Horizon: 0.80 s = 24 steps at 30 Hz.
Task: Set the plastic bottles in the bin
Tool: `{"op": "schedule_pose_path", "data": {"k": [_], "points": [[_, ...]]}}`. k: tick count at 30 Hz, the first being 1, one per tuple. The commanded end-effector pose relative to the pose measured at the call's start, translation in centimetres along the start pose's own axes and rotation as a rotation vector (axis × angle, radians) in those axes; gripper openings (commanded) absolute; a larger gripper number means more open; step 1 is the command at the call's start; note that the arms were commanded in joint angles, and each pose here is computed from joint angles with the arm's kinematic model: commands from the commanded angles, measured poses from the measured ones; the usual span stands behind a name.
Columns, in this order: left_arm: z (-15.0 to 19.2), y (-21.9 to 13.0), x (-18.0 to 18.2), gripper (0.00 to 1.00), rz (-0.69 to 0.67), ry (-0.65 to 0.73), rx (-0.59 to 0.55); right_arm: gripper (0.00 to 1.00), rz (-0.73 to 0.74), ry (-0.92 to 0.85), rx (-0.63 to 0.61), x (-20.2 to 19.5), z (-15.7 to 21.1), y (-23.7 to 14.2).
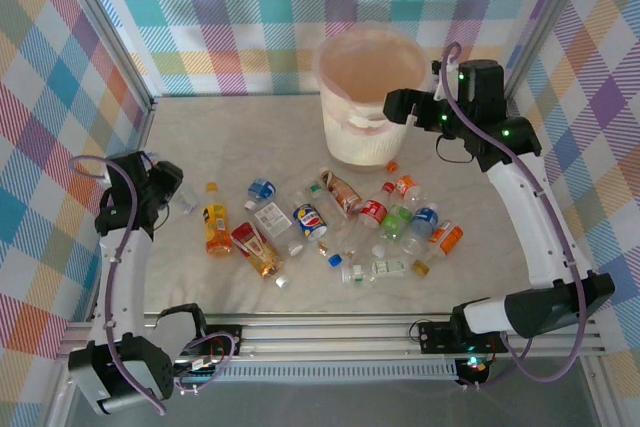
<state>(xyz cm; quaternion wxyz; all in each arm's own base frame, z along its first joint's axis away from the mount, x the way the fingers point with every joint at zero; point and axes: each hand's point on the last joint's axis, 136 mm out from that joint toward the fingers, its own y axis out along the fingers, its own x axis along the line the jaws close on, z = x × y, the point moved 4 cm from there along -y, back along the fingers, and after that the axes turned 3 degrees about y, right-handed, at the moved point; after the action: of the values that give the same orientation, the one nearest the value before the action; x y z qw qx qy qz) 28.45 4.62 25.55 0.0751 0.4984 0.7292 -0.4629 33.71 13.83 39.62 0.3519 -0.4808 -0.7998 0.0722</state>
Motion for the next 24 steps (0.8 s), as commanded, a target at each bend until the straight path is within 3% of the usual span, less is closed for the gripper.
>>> {"op": "schedule_pose_path", "data": {"k": [1, 6, 14, 24], "points": [[-0.7, -1.3, -5.6, 0.29, 0.188, -0.016, -0.03, 1.0, -0.252, -0.043, -0.034, 3.7, -0.5, -0.6], [-0.6, -1.5, -13.2, 0.26, 0.4, -0.016, -0.026, 1.0, -0.406, -0.049, -0.005, 5.8, 0.4, 0.1], [0.5, -1.6, -24.1, 0.26, 0.603, 0.044, 0.061, 1.0, -0.545, -0.115, 0.097, 9.8, 2.8, 3.4], [3.9, -2.1, -31.0, 0.26, 0.773, 0.065, 0.212, 1.0, -0.578, -0.189, 0.144, 13.0, 3.7, 8.5]]}}
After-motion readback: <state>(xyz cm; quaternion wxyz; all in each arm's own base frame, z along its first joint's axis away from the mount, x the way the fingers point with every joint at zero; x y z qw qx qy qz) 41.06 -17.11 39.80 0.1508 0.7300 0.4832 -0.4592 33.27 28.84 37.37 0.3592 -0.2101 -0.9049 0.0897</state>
